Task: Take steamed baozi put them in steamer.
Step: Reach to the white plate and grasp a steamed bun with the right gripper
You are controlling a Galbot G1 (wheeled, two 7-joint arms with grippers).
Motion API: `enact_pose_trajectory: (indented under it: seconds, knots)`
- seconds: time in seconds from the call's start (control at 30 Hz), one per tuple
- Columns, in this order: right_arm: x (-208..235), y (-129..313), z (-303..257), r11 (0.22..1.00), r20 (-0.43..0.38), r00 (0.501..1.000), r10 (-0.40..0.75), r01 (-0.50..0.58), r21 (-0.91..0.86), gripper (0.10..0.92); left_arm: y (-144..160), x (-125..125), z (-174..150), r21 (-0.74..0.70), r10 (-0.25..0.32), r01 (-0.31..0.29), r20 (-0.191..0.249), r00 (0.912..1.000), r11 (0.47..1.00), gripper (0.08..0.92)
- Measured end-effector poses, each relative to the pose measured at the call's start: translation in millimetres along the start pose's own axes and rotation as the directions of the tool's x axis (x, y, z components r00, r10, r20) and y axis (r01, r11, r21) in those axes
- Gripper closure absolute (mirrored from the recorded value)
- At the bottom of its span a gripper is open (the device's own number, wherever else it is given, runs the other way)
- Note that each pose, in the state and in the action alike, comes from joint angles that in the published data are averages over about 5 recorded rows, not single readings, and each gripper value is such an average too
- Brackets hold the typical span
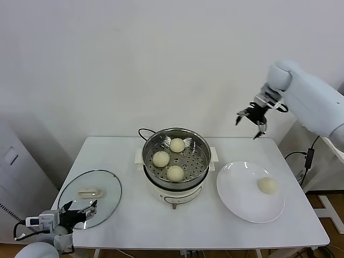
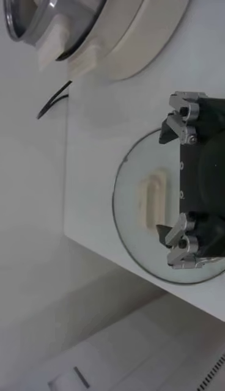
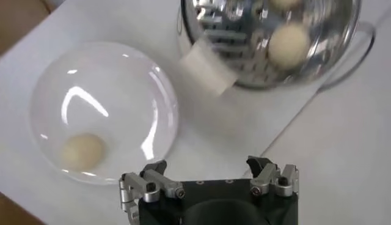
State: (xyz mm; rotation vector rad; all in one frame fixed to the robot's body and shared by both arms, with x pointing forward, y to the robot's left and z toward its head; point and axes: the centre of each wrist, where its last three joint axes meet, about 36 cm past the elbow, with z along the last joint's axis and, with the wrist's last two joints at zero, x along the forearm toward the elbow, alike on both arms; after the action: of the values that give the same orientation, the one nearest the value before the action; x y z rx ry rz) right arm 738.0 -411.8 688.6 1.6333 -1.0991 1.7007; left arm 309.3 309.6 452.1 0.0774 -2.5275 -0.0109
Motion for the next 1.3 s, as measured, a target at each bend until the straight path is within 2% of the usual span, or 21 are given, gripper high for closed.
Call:
enact_pose_trajectory:
  seconds: [0.27, 0.6, 1.3]
  knots:
    - [-40.2, 55.1, 34.2, 0.989, 0.025, 0.999, -0.032, 0.035, -0.147, 0.2, -1.6, 0.6, -0.9, 0.0, -0.002, 0.002, 0.0, 1.0, 1.0, 0.177]
    - [-84.3, 106.0, 53.4, 0.97, 0.031, 0.998, -0.058, 0.064, -0.236, 0.2, -2.5, 1.3, -2.1, -0.004, -0.003, 0.003, 0.0, 1.0, 1.0, 0.177]
    - [-150.5, 145.2, 54.0, 0.953, 0.025, 0.995, -0.094, 0.097, -0.287, 0.2, -4.6, 3.1, -3.0, -0.004, 0.001, -0.001, 0.004, 1.0, 1.0, 0.177]
